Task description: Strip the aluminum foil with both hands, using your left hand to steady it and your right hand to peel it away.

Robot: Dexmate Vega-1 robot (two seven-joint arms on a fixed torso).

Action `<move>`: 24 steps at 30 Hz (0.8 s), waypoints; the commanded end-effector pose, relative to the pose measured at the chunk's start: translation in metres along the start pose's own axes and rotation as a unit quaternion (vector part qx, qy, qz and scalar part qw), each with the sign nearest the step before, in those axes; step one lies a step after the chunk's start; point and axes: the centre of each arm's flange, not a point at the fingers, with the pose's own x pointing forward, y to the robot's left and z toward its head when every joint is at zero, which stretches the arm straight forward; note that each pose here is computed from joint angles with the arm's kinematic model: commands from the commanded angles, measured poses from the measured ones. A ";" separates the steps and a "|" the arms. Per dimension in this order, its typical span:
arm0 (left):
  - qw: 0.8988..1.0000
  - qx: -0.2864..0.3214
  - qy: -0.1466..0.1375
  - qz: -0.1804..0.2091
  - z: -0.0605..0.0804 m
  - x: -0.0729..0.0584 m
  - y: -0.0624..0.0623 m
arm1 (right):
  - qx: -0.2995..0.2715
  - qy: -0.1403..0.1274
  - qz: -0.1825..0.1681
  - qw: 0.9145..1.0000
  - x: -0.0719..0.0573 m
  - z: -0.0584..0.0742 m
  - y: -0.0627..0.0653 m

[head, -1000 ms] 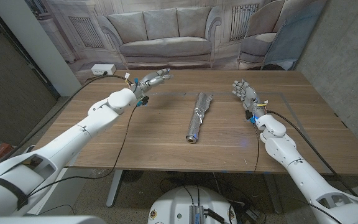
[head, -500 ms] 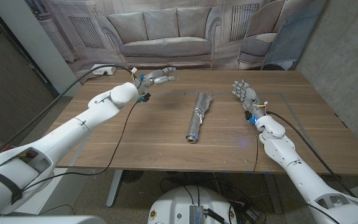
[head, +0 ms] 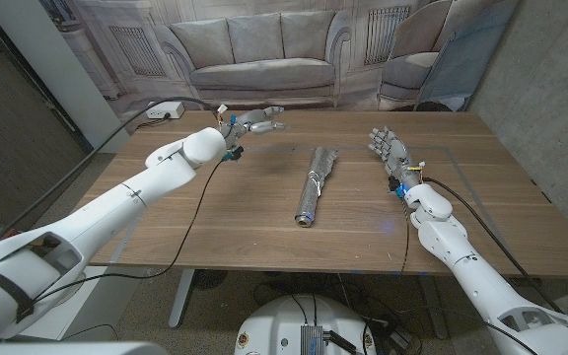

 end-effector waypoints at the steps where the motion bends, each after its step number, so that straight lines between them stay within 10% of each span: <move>1: 0.999 0.032 0.041 0.013 0.027 -0.006 -0.007 | 0.002 -0.001 -0.001 1.000 -0.001 -0.002 -0.001; 24: 0.980 0.092 0.166 -0.064 0.075 0.010 -0.019 | 0.010 -0.002 -0.001 1.000 -0.006 -0.008 -0.003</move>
